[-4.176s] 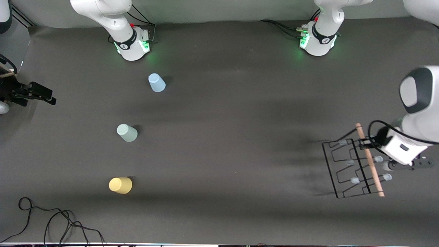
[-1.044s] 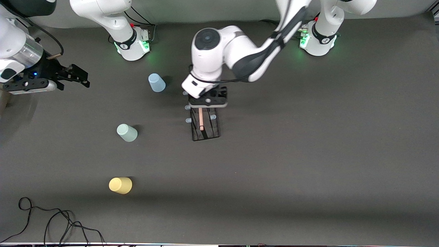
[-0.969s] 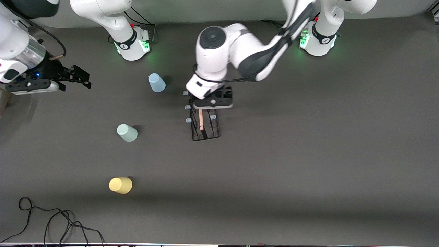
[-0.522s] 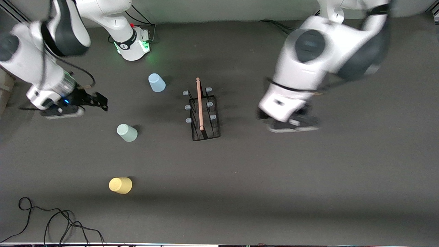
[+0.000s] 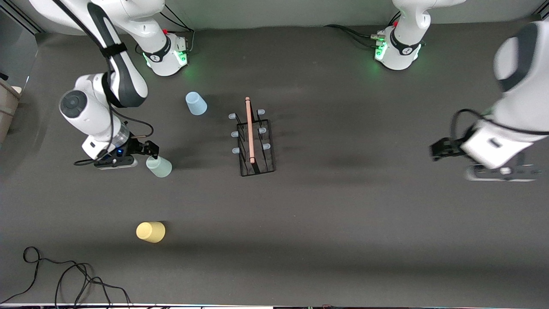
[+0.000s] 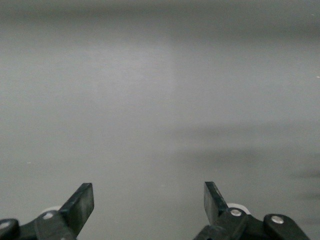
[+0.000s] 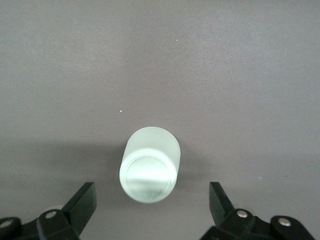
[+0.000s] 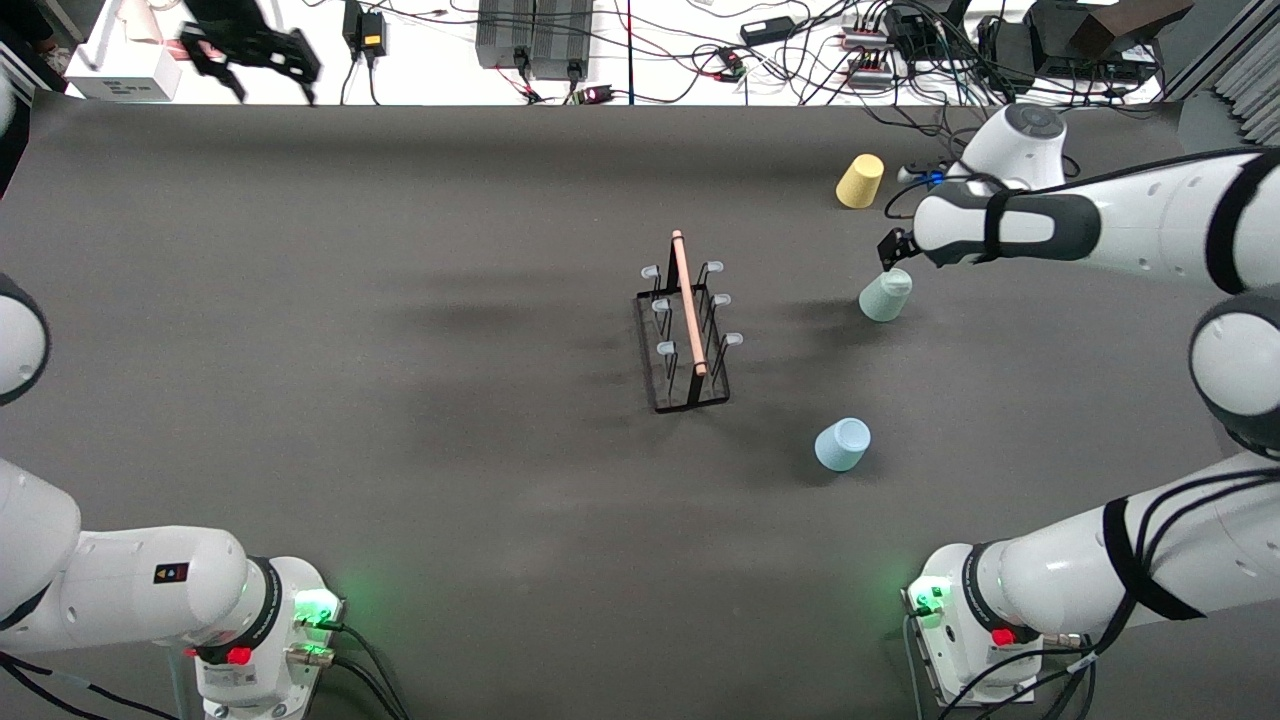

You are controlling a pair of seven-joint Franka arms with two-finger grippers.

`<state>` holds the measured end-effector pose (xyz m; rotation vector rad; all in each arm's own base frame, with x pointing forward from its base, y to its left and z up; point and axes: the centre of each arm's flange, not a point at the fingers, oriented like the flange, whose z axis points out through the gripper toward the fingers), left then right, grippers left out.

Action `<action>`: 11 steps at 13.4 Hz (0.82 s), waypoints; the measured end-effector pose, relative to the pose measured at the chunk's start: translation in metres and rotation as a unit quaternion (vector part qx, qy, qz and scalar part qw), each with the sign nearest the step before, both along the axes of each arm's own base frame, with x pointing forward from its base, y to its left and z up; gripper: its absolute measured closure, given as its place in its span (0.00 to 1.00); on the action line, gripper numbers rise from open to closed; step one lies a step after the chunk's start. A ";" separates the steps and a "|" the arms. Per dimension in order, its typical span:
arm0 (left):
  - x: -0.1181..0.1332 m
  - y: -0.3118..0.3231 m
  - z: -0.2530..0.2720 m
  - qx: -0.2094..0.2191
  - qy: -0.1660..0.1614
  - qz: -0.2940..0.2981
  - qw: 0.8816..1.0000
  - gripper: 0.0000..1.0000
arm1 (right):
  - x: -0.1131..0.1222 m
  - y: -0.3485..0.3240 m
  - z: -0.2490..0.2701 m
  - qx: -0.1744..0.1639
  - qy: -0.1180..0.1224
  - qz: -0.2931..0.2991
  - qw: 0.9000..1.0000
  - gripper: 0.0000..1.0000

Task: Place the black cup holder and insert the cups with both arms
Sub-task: 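Grasp the pale green cup with the right gripper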

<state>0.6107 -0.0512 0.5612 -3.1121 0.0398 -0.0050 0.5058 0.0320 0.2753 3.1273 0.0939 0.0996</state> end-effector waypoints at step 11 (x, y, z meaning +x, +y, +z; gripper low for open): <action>-0.050 0.047 0.013 -0.005 -0.020 -0.015 1.000 0.00 | 0.005 0.009 -0.035 -0.004 0.002 0.009 1.000 0.33</action>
